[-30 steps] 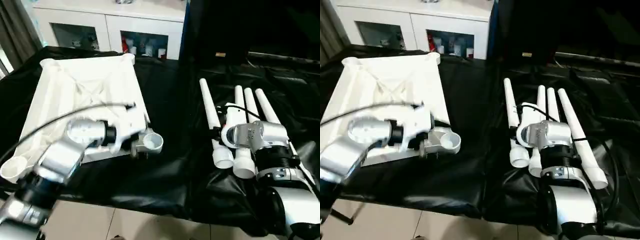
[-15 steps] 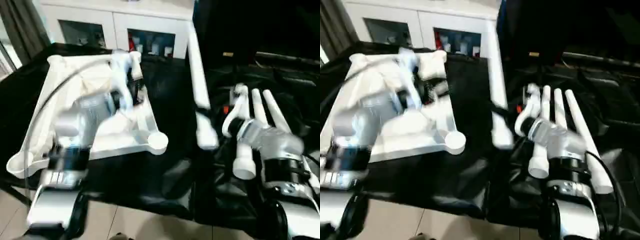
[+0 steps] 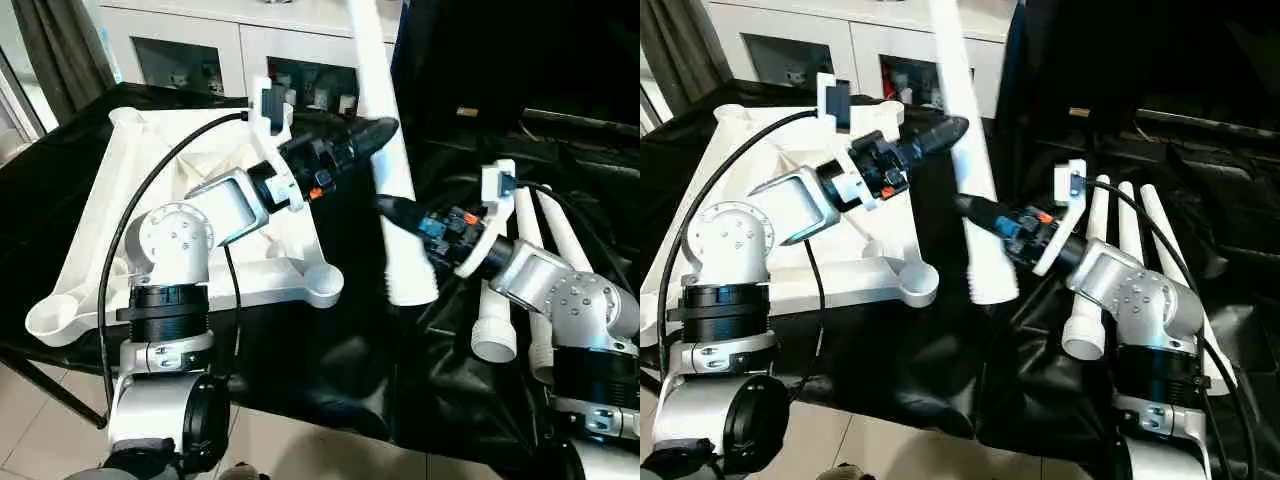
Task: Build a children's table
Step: Pick table leg
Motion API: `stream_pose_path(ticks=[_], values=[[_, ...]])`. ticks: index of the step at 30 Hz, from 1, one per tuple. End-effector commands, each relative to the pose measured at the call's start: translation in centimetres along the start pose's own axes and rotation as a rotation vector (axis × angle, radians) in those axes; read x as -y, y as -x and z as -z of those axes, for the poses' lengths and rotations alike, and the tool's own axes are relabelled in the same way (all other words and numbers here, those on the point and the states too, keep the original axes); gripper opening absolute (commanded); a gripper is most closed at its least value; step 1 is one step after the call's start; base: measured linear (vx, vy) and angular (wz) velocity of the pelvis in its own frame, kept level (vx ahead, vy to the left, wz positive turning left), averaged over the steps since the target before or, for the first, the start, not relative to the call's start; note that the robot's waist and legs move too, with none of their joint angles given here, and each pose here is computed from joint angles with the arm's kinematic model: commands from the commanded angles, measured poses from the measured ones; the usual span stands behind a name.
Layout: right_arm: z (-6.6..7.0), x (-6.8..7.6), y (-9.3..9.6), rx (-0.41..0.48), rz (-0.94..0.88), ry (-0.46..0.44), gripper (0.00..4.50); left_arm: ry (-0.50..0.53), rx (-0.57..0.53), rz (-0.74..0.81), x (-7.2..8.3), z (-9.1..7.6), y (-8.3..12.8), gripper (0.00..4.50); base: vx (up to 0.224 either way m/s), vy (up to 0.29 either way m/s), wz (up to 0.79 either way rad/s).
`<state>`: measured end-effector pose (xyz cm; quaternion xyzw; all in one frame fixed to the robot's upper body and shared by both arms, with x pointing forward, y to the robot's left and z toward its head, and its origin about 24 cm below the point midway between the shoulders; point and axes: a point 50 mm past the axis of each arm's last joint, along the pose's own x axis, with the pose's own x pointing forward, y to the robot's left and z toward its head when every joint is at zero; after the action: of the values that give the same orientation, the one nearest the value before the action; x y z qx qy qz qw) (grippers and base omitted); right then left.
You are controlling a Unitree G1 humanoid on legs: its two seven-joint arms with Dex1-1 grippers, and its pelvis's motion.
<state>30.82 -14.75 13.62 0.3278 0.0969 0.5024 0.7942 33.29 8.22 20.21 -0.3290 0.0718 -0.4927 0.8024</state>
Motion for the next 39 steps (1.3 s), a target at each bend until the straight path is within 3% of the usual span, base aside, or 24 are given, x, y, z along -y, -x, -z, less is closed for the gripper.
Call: stream_pose_path(ticks=[1,12,16,17,20,22,25,29,39], values=[[0.2,-0.5,-0.2,-0.011,-0.024,0.014,1.86,-0.003,-0.021,0.004,0.4,0.4,-0.3,4.5,0.0,0.0,0.0],[0.7,-1.5,-0.9,-0.06,-0.044,0.064,1.86,-0.03,-0.066,-0.126,-0.8,1.2,-0.3,4.5,0.0,0.0,0.0],[1.1,-1.0,-1.6,-0.104,0.077,0.168,1.86,-0.044,-0.057,-0.16,-1.0,1.0,-0.2,4.5,0.0,0.0,0.0],[1.4,-0.7,-2.0,-0.147,0.133,0.244,1.86,-0.047,-0.051,-0.175,-1.0,0.8,-0.1,4.21,0.0,0.0,0.0],[1.9,-0.9,-3.3,-0.181,0.231,0.4,1.86,-0.021,-0.027,-0.171,-0.8,0.6,0.1,4.06,0.0,0.0,0.0],[1.9,-0.9,-3.6,-0.171,0.246,0.401,1.86,-0.023,-0.028,-0.173,-0.8,0.6,0.1,3.71,0.0,0.0,0.0],[2.1,-1.1,-4.1,-0.175,0.279,0.457,1.86,-0.025,-0.029,-0.183,-0.9,0.8,0.2,3.65,0.0,0.0,0.0],[2.2,-1.0,-4.7,-0.167,0.335,0.518,1.86,-0.021,-0.015,-0.258,-1.7,0.9,0.2,3.22,0.0,0.0,0.0],[2.6,-1.0,-5.3,-0.167,0.375,0.57,1.86,-0.021,0.001,-0.288,-2.2,0.7,0.3,2.38,0.0,0.0,0.0]])
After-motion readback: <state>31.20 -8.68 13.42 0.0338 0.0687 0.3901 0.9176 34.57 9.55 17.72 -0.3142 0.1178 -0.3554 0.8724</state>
